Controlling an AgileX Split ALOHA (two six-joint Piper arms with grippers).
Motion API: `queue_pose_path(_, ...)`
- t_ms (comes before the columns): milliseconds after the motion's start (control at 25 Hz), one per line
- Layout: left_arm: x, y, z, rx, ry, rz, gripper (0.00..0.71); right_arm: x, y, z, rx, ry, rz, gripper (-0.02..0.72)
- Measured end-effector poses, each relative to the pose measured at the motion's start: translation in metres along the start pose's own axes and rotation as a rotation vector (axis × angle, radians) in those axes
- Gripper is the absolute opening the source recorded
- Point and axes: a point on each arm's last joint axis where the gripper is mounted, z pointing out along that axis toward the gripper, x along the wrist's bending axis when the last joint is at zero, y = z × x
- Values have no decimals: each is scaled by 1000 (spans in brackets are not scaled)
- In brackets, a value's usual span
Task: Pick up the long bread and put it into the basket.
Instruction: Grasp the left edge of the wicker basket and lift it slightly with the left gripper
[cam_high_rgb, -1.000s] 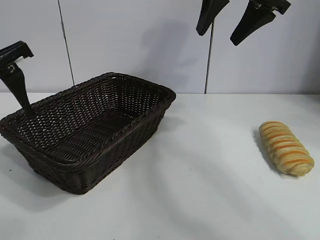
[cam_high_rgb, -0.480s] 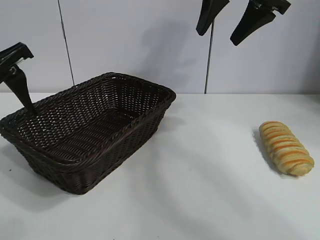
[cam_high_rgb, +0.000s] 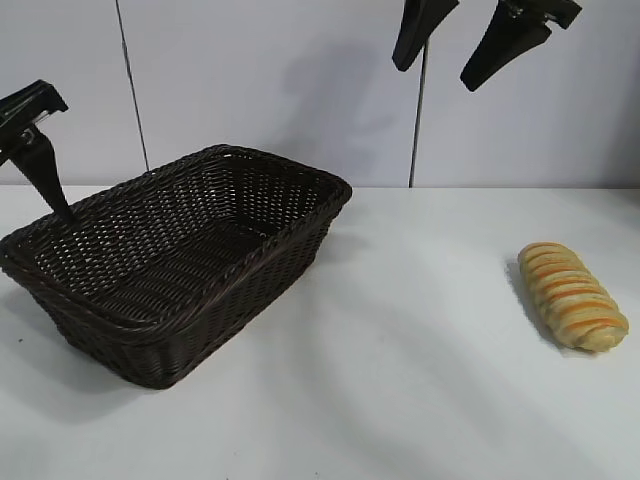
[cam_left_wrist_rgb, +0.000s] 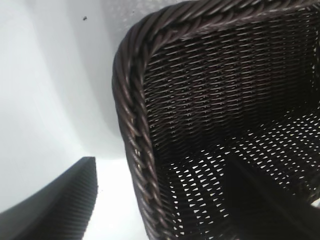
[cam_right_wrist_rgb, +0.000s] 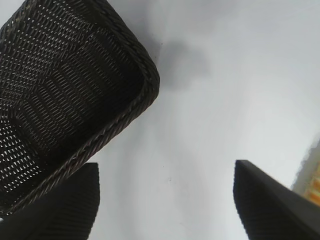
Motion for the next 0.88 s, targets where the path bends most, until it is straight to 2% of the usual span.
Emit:
queue_pose_path(200,2,4,23,24,34,-33,514,0,0,0,0,0,0,539)
queue_pose_path(480,3,6,55,66,23,-62,513,0,0,0,-1,0,0,539)
queue_pose_path(680,4,5,66,101,24,-37,513,0,0,0,-1,0,0,539)
queue_pose_path(800,4,5,66,97,20,-31,484,0,0,0,-1,0,0,539)
queue_pose_path(880,4,5,66,96,19,-30,432,0,0,0,-1,0,0,539)
